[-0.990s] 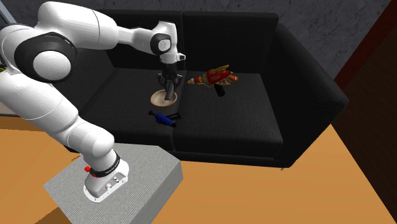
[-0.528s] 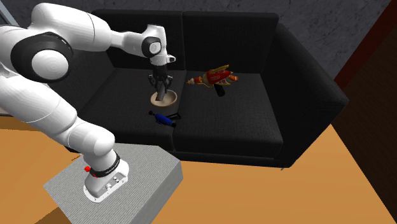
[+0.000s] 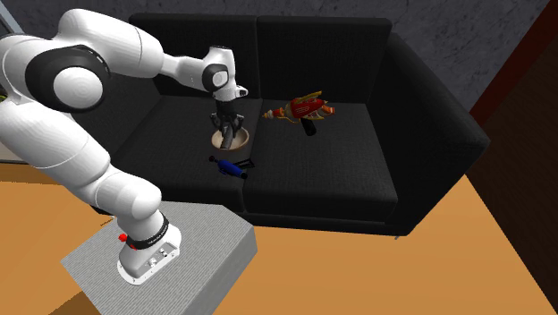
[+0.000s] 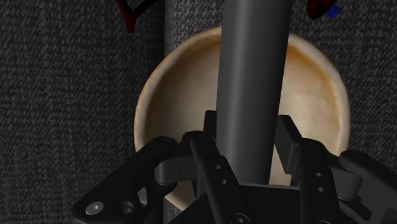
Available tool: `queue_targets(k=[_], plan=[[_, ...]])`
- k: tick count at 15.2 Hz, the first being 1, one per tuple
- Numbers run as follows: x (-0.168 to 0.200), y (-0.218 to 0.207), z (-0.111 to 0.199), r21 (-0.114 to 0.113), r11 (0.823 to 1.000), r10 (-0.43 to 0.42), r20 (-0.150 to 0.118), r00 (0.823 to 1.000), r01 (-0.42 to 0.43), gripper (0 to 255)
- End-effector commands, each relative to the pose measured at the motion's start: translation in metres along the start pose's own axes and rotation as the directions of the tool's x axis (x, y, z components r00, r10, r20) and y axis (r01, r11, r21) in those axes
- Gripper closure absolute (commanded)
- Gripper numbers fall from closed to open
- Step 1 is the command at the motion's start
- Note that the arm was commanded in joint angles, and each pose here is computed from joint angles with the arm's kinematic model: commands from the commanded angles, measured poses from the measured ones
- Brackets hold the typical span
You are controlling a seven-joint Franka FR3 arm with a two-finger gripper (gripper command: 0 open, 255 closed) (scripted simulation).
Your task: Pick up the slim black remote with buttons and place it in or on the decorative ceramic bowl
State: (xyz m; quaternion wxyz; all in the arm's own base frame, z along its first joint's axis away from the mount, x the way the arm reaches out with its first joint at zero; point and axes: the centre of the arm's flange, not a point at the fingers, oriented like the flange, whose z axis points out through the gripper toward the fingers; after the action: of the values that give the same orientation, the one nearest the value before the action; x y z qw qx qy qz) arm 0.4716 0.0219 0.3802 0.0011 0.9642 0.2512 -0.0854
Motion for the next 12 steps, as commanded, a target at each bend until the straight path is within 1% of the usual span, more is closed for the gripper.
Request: queue_targets(k=[1,6,7,12], plan=[[0.0006,-0.0004,0.0019,0.000,1.000,0.000,-0.001,1.000,0.000,255],[0.0006,-0.0004,0.0019,0.000,1.000,0.000,-0.001,1.000,0.000,255],[0.0006,-0.0004,0.0019,0.000,1.000,0.000,-0.001,1.000,0.000,0],[0.0006,-0.0004,0.0019,0.000,1.000,0.000,-0.001,1.000,0.000,0]])
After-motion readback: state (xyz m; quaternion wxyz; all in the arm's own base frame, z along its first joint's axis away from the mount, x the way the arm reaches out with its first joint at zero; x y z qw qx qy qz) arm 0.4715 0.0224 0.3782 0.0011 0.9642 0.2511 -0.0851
